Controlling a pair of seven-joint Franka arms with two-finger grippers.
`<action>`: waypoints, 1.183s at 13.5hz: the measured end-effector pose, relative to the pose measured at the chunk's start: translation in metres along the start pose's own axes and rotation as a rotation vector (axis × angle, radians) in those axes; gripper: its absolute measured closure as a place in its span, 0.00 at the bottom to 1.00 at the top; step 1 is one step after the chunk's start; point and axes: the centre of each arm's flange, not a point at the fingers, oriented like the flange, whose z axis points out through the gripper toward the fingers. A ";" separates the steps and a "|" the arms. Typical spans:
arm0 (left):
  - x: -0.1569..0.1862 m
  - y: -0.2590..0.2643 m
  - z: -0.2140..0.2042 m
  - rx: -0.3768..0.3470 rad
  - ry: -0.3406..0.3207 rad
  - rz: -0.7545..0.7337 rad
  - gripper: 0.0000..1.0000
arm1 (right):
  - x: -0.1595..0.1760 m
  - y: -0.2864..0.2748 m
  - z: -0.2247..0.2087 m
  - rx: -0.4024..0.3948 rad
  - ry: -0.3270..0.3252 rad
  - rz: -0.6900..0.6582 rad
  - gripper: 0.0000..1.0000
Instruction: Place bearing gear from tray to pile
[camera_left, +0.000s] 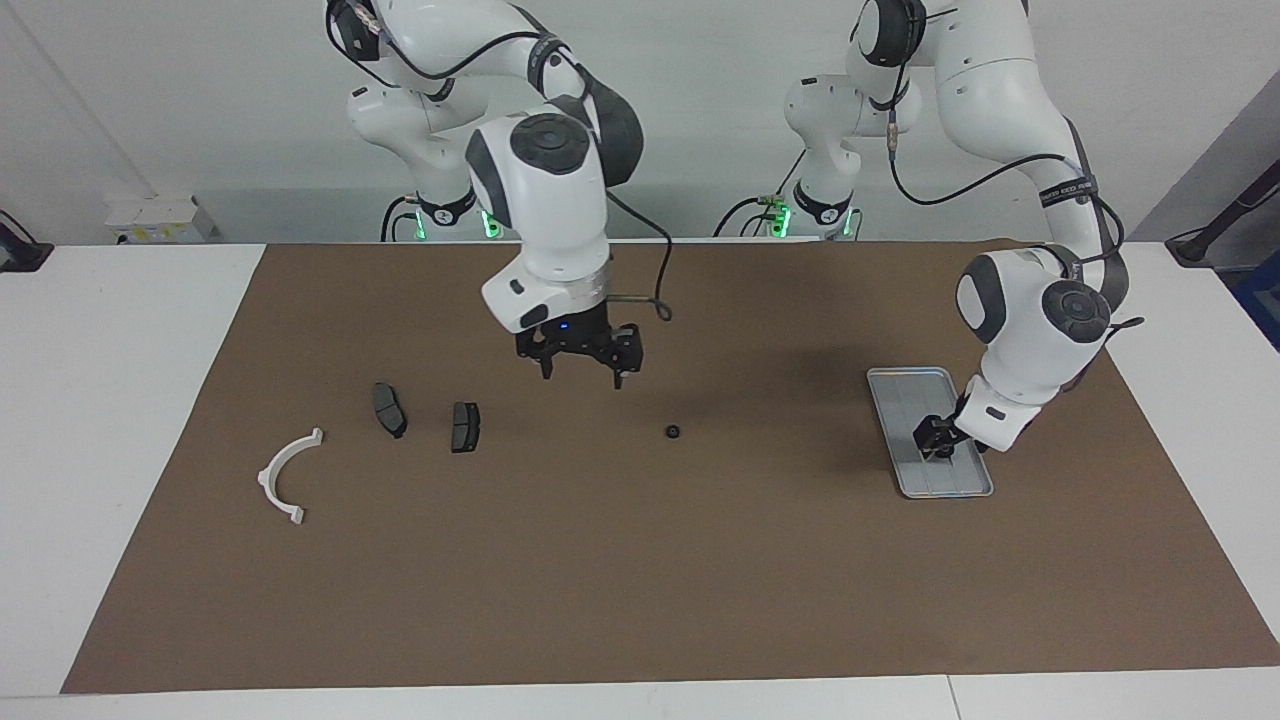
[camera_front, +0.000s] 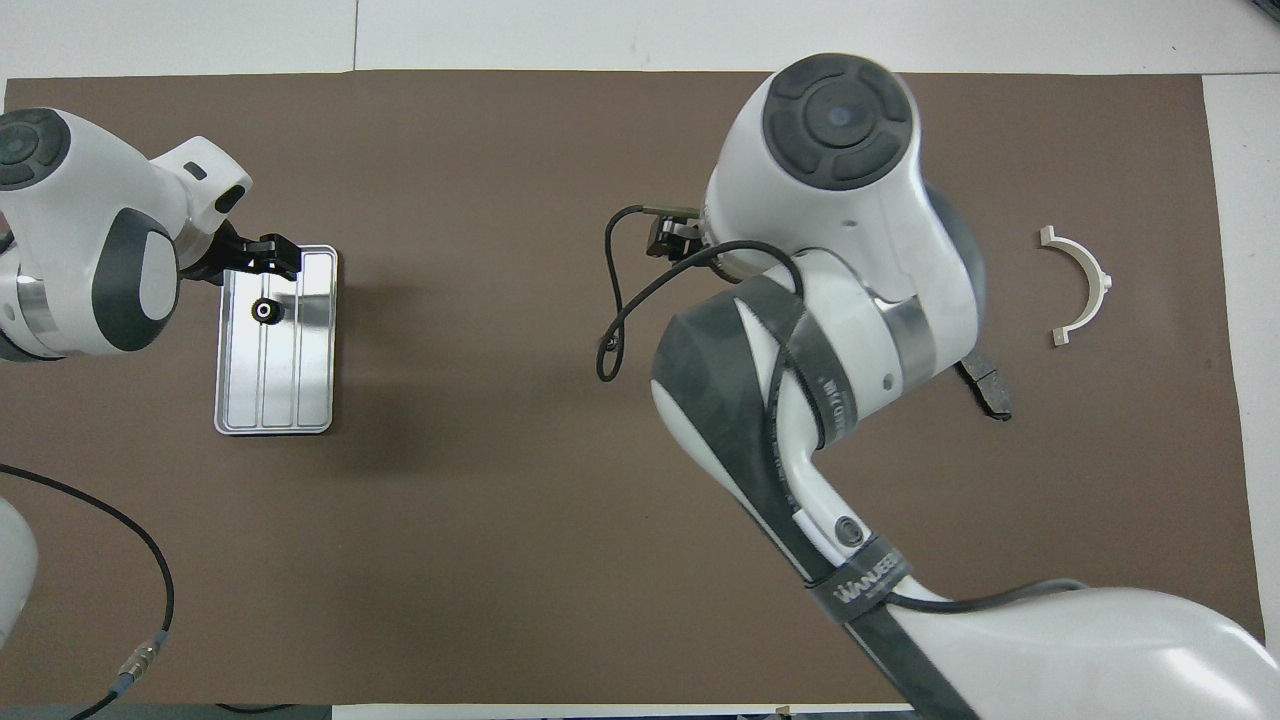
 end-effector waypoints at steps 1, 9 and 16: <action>-0.001 -0.006 0.004 0.000 0.007 0.000 0.11 | -0.008 -0.013 0.009 -0.001 -0.004 -0.013 0.00; -0.021 -0.018 0.038 -0.002 -0.012 -0.014 0.10 | -0.049 -0.083 0.122 0.018 -0.011 -0.100 0.00; -0.027 -0.019 0.037 -0.008 -0.015 -0.047 0.20 | -0.058 -0.083 0.148 0.003 -0.052 -0.121 0.00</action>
